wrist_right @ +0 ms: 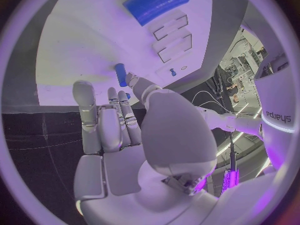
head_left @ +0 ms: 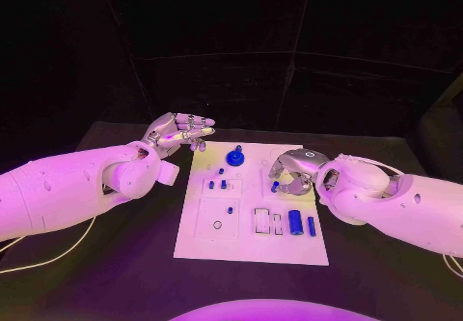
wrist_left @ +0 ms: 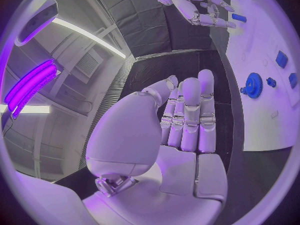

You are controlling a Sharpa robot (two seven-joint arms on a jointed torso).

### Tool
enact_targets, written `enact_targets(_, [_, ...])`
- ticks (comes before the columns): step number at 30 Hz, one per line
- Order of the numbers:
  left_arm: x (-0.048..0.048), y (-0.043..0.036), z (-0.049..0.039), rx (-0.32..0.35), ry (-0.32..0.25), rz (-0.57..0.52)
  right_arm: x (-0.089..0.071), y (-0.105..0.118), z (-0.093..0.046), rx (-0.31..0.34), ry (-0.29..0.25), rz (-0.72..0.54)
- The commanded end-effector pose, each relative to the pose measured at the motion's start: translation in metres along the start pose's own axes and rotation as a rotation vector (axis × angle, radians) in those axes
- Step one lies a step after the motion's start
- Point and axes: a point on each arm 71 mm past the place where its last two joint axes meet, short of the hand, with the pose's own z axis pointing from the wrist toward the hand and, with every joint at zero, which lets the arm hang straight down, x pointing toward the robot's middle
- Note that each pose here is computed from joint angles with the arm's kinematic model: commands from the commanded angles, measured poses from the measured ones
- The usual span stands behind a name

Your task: Assemble the parts on the task board

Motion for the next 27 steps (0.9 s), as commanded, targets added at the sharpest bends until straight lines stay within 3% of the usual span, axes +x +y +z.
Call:
enact_targets(1, [0.0012, -0.0008, 0.0006, 0.005, 0.011, -0.008, 0.0016, -0.0002, 0.0022, 0.001, 0.024, -0.019])
enact_targets(15, [0.0010, -0.0002, 0.0006, 0.002, 0.012, -0.009, 0.0064, 0.0017, 0.0053, -0.006, 0.070, -0.030])
enact_targets(27, [0.0006, 0.0000, 0.0005, 0.001, 0.011, -0.008, 0.0063, 0.0033, 0.0068, -0.010, 0.055, -0.025])
